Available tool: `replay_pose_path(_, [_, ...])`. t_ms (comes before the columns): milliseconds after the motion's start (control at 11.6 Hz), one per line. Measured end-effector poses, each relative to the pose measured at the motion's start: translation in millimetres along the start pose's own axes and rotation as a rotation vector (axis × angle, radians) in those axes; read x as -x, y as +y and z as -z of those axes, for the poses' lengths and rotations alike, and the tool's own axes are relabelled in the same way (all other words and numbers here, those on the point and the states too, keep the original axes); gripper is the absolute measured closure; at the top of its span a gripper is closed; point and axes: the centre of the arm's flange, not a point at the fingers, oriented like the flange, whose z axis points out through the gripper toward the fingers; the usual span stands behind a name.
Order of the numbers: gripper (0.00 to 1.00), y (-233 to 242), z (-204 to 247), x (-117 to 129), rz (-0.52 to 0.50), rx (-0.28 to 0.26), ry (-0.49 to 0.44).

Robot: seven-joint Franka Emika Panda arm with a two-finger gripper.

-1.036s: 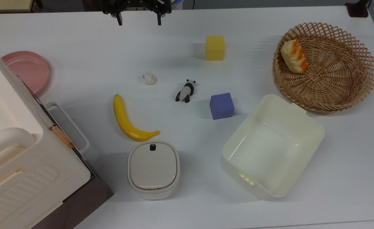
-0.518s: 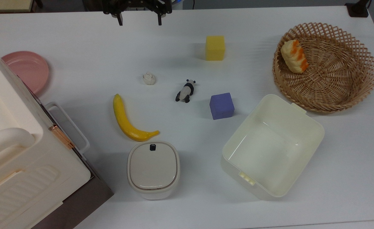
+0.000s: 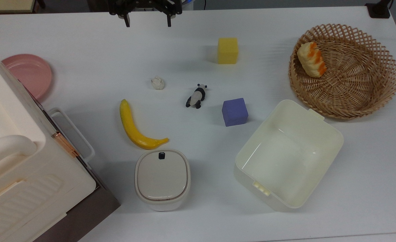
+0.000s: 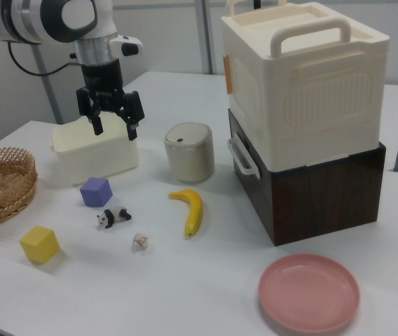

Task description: Open the trash can

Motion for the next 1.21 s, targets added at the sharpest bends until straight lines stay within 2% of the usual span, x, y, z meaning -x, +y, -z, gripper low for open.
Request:
replay_pose_path(950, [0.00,-0.3,-0.3,-0.1,0.001,0.000,-0.001])
replay_pose_path(1209, [0.05,-0.3,-0.3,-0.1,0.001,0.000,-0.001])
